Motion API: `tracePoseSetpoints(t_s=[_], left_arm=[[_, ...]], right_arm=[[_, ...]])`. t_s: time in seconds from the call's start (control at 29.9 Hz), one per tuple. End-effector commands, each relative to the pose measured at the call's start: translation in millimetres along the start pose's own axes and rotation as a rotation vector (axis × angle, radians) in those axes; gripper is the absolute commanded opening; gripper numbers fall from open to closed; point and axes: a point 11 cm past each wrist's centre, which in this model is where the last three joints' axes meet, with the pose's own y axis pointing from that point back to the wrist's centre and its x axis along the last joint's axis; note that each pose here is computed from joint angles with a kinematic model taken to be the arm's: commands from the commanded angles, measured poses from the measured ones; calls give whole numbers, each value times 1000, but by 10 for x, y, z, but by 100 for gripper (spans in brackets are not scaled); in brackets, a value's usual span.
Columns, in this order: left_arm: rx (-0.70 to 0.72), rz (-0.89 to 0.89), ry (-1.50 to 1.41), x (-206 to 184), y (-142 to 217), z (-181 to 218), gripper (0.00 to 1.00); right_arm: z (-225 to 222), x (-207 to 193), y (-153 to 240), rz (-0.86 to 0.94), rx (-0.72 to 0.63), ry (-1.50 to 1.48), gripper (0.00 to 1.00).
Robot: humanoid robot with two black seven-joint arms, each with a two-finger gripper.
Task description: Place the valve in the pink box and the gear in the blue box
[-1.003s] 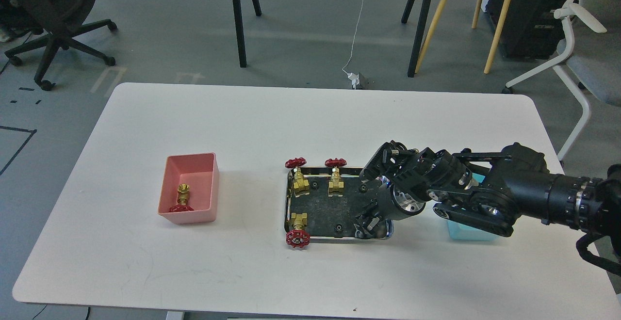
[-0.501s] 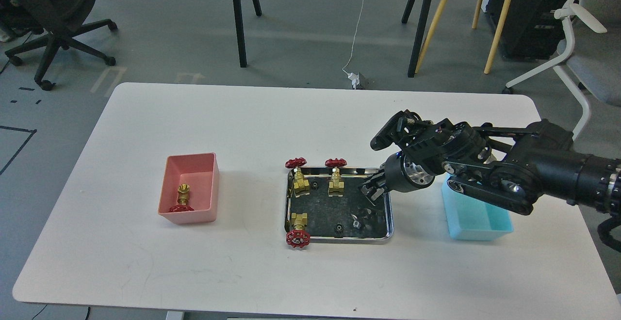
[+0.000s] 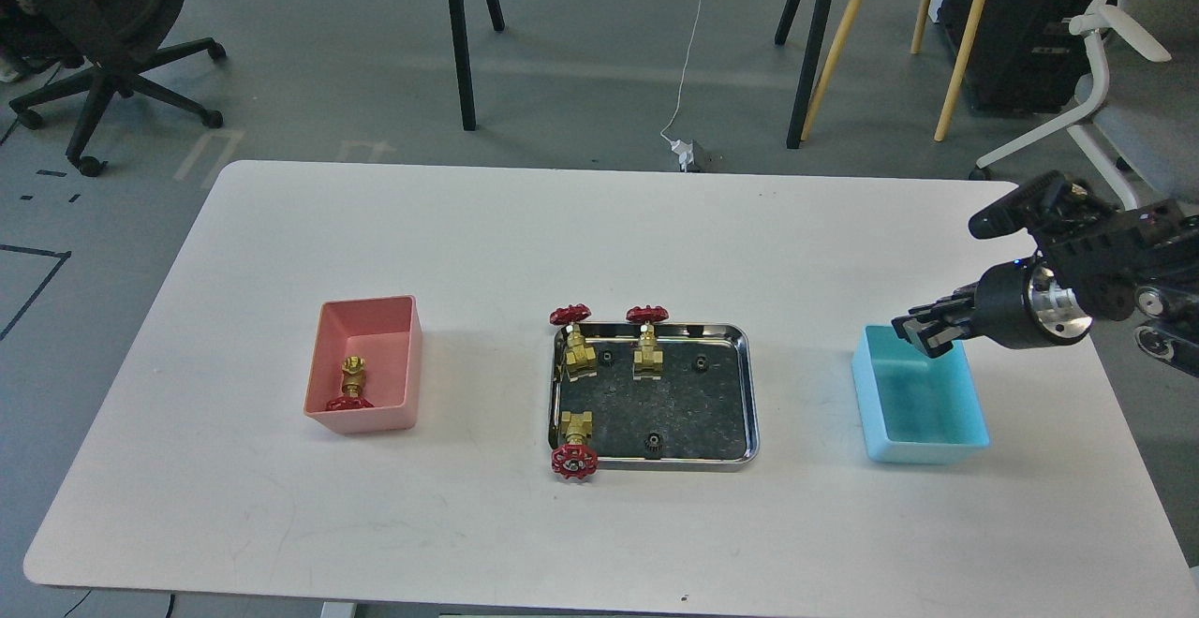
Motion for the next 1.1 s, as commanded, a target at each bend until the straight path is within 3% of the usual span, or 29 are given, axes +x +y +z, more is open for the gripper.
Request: tracePoseSetpoints(t_s=[0.0, 0.17, 0.23, 0.33, 0.43, 0.6, 0.74, 1.07], left_arm=[[0, 0, 0, 0, -1, 2, 90], [0, 0, 0, 0, -1, 2, 90], [1, -1, 2, -1, -1, 0, 90], [3, -2, 0, -11, -1, -10, 90], [5, -2, 0, -11, -1, -12, 90], [14, -11, -3, -38, 3, -48, 90], [32, -51, -25, -135, 5, -110, 91], [82, -393, -29, -1482, -76, -461, 92]], right_arm=[[74, -215, -15, -35, -9, -36, 15], [157, -416, -124, -78, -29, -71, 18], [145, -399, -192, -80, -30, -71, 26], [151, -386, -242, -80, -35, -80, 67], [78, -290, -272, -52, -7, -108, 83], [-65, 149, -233, 83, 65, -217, 90], [-44, 793, 89, 303, 142, -339, 94], [575, 1750, 821, 799, 327, -818, 94]])
